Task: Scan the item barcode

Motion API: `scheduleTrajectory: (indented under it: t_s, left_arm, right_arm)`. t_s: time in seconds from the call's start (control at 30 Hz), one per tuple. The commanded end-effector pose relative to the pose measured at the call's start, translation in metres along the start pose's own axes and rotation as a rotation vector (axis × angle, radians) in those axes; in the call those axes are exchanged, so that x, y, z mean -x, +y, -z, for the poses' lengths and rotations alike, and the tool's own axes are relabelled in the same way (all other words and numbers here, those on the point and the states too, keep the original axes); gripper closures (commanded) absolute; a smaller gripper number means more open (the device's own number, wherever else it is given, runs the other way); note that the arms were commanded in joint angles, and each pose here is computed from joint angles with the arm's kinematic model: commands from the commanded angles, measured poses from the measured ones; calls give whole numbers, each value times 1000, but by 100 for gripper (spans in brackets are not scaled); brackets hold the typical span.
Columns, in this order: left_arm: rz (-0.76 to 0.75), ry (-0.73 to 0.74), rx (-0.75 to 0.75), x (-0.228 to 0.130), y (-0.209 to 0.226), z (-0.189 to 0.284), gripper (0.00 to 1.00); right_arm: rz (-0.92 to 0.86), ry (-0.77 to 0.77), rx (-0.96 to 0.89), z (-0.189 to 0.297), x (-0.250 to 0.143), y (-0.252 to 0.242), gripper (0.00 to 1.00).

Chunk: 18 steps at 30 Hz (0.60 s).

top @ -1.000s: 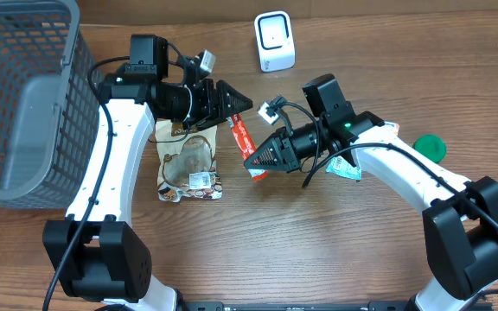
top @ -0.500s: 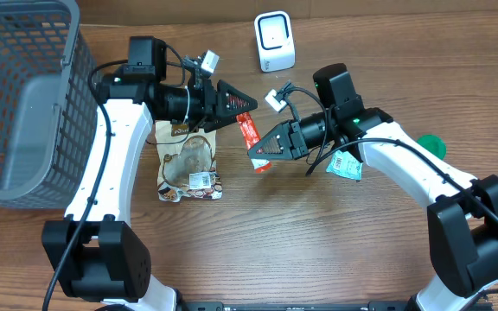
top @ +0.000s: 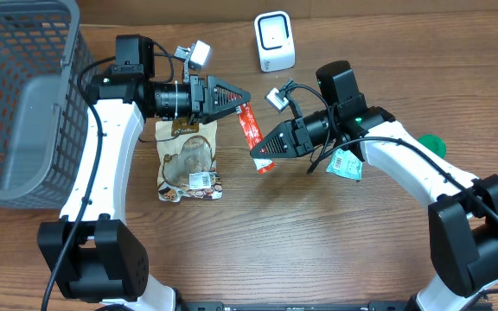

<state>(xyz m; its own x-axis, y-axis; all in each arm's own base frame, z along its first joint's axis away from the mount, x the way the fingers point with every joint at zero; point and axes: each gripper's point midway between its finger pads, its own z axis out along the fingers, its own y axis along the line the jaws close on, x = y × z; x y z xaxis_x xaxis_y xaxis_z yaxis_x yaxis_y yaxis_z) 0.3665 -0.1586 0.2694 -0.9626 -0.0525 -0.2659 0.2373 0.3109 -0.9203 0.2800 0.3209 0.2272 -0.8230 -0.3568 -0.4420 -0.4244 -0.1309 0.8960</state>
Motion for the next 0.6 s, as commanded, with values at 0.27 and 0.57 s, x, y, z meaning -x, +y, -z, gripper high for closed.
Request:
scheduleTrajectory:
  t_s: [0.27, 0.57]
  left_arm:
    - [-34, 4, 29, 0, 4, -2, 93]
    - [-66, -10, 29, 5, 4, -2, 91]
  right_arm:
    - [17, 24, 58, 1, -3, 12, 96]
    - [17, 13, 33, 1, -1, 8, 96]
